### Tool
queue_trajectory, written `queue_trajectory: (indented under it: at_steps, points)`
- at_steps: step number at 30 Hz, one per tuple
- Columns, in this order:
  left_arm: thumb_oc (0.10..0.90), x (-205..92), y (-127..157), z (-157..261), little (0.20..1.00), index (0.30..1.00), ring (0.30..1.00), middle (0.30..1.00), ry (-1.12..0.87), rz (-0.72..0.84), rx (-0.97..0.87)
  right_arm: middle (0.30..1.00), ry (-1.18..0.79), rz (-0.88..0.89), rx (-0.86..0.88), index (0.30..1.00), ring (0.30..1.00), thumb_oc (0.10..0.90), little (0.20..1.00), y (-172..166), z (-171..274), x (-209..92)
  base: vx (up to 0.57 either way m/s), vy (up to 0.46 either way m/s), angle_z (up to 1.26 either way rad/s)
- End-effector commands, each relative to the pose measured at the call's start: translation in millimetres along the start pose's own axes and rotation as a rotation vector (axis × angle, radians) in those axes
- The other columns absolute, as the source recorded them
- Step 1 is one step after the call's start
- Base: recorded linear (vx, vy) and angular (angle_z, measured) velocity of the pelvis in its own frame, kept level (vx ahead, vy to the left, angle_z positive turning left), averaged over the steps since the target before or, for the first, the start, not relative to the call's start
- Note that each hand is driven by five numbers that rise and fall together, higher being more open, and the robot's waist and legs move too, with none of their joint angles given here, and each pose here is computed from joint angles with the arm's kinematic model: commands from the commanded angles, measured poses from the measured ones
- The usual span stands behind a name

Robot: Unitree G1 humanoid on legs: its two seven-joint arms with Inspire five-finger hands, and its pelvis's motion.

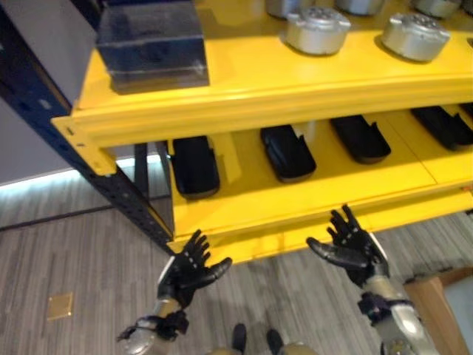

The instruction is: Move parts from the plastic box to the shelf.

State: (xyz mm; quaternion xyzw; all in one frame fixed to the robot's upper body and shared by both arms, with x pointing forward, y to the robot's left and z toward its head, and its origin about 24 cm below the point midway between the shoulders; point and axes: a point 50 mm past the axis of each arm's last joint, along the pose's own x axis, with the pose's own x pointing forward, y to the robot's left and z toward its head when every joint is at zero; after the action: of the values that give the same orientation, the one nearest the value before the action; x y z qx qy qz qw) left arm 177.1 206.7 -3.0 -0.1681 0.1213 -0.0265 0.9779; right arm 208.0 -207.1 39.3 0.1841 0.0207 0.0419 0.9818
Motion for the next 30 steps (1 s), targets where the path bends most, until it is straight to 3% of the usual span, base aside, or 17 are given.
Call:
queue_trajectory:
  at_steps: [1, 12, 23, 30]
  points:
    - [0.900, 8, -13, 44, 1.000, 1.000, 1.000, 1.000, -0.244, -0.066, -0.004, 1.000, -0.210, 0.105, -0.026, 1.000, 1.000, 0.900, 1.000, 19, 39, 10, 0.00, -0.044, 0.03]
    - [0.900, 17, -19, 44, 1.000, 1.000, 1.000, 1.000, -0.253, -0.074, -0.036, 1.000, -0.238, 0.127, -0.010, 1.000, 1.000, 0.900, 1.000, 25, 45, 17, 0.03, -0.227, 0.23]
    - [0.900, 14, -24, 28, 1.000, 1.000, 1.000, 1.000, -0.206, -0.072, -0.085, 1.000, -0.230, 0.067, -0.064, 1.000, 1.000, 0.900, 1.000, 6, 48, 8, 0.00, -0.431, 0.28]
    - [0.900, 16, -27, 22, 1.000, 1.000, 1.000, 1.000, -0.161, -0.126, -0.055, 1.000, -0.224, -0.027, -0.107, 1.000, 1.000, 0.900, 1.000, -12, 48, -6, -0.05, -0.231, 0.65]
